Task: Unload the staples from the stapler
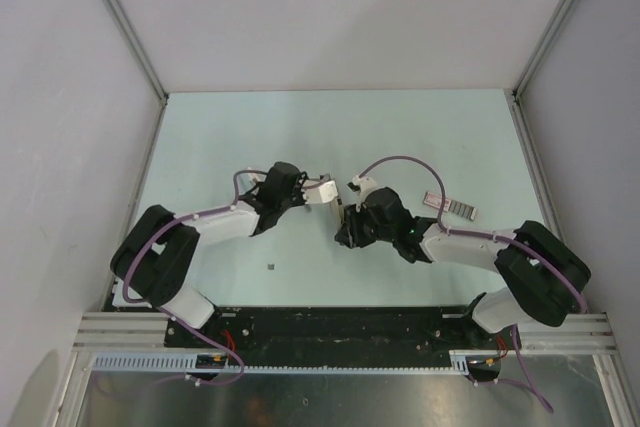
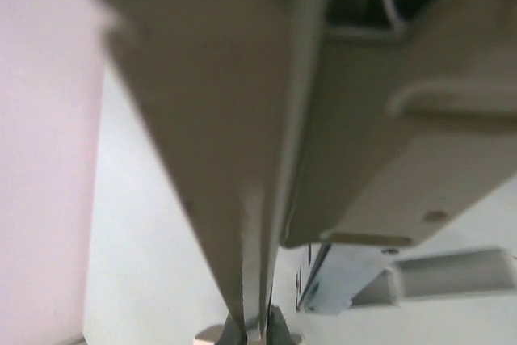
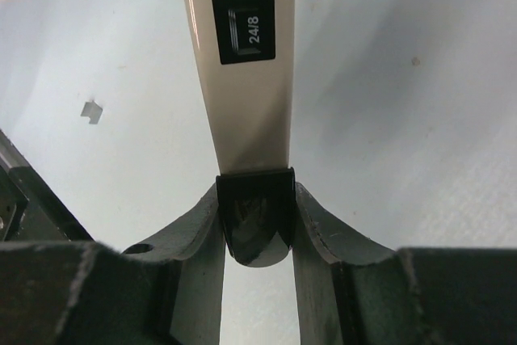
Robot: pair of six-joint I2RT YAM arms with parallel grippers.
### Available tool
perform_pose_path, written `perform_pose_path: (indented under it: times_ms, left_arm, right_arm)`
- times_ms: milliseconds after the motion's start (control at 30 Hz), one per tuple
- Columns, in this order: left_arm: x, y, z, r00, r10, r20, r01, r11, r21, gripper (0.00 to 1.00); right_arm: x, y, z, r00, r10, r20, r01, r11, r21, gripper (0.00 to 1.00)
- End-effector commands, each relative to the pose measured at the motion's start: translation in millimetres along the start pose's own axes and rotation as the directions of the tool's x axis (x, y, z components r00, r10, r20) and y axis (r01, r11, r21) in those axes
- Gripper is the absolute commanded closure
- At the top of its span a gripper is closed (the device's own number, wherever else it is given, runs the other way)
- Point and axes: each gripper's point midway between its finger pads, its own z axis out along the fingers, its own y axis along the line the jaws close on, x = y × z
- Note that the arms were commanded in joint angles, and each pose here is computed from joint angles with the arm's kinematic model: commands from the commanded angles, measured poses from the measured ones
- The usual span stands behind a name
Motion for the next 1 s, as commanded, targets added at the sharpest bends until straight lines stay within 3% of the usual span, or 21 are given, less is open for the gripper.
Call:
perform_pose_path:
  times_ms: [0, 233, 433, 533, 667, 833, 967]
  left_arm:
    - [18.9, 29.5, -4.2, 0.989, 0.102, -0.106, -0.119, 0.978, -0.174, 1.00]
    - [9.9, 32.1, -9.0, 0.988, 0.131, -0.086, -0.147, 0.966, -0.212, 1.00]
    - [-14.5, 21.0, -18.7, 1.000, 0.021, -0.010, -0.022, 0.992, -0.127, 0.99]
    - [-32.3, 5.8, -29.6, 0.993, -0.116, 0.031, 0.115, 0.993, 0.026, 0.92]
    - [-56.5, -12.2, -49.5, 0.962, -0.263, 0.069, 0.244, 0.948, 0.207, 0.78]
    - [-76.6, -20.0, -68.9, 0.915, -0.394, 0.086, 0.347, 0.877, 0.334, 0.52]
    - [-73.3, -6.8, -74.0, 0.843, -0.534, 0.063, 0.472, 0.791, 0.388, 0.44]
  right_arm:
    - [-23.4, -3.9, -10.8, 0.995, 0.005, 0.100, -0.008, 0.999, 0.033, 1.00]
    - [-26.5, -6.3, -12.8, 0.994, 0.011, 0.111, -0.015, 0.999, 0.037, 1.00]
    - [-60.0, -2.7, -18.9, 0.969, 0.051, 0.241, -0.061, 0.998, 0.035, 1.00]
    - [-90.7, -8.4, -30.3, 0.929, 0.091, 0.359, -0.120, 0.991, 0.059, 1.00]
    - [-127.9, -17.0, -45.9, 0.867, 0.131, 0.481, -0.187, 0.980, 0.069, 1.00]
    - [-149.9, -30.6, -40.8, 0.858, 0.127, 0.498, -0.207, 0.972, 0.109, 1.00]
    - [-152.0, -46.7, -25.3, 0.872, 0.112, 0.476, -0.205, 0.968, 0.147, 1.00]
